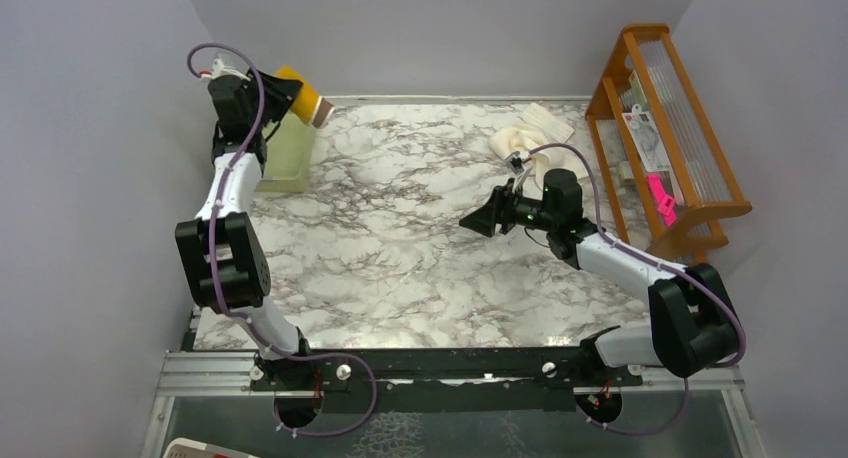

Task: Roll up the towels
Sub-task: Place the towel in the bin.

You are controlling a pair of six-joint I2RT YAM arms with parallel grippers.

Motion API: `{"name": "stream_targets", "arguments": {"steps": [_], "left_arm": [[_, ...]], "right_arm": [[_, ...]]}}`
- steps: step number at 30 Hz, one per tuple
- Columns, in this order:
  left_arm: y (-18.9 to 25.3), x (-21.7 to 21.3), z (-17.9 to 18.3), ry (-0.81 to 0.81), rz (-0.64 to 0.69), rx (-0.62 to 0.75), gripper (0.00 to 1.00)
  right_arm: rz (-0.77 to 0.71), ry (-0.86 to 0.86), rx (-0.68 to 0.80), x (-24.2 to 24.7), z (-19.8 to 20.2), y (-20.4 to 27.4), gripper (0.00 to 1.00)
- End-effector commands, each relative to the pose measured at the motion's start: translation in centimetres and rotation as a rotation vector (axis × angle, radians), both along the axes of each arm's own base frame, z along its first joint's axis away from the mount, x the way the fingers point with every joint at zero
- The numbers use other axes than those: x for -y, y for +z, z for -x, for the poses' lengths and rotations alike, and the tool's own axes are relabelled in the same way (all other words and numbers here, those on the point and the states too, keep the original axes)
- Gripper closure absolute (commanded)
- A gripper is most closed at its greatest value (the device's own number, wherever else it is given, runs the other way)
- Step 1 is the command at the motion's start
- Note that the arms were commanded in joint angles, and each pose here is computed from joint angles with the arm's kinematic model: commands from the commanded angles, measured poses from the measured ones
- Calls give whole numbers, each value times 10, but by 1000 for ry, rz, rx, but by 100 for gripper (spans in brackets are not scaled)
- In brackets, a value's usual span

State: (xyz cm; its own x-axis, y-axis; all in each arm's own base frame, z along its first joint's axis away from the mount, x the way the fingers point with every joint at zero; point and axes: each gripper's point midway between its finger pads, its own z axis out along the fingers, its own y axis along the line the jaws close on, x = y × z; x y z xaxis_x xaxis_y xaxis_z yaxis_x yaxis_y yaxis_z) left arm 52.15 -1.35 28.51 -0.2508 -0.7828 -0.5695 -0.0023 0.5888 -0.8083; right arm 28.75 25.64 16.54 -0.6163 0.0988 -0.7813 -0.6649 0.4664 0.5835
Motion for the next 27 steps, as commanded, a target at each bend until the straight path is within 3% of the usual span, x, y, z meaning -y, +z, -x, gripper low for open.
{"name": "stream_targets", "arguments": {"steps": [1,6,10,14,27], "left_arm": [[-18,-58,-33,83,50,-41,65],[-36,-118,-63,215,143,-20,65],[-46,-141,-88,291,186,21,65],[-59,-154,-114,334,266,53,65],[-162,-152,-171,413,230,-27,65]], "right_arm": [[-13,37,30,-1,10,7,39],[-4,35,35,0,9,8,39],[4,33,28,-1,6,6,39],[10,29,14,-2,4,2,39],[43,17,1,0,-3,-2,39]]}}
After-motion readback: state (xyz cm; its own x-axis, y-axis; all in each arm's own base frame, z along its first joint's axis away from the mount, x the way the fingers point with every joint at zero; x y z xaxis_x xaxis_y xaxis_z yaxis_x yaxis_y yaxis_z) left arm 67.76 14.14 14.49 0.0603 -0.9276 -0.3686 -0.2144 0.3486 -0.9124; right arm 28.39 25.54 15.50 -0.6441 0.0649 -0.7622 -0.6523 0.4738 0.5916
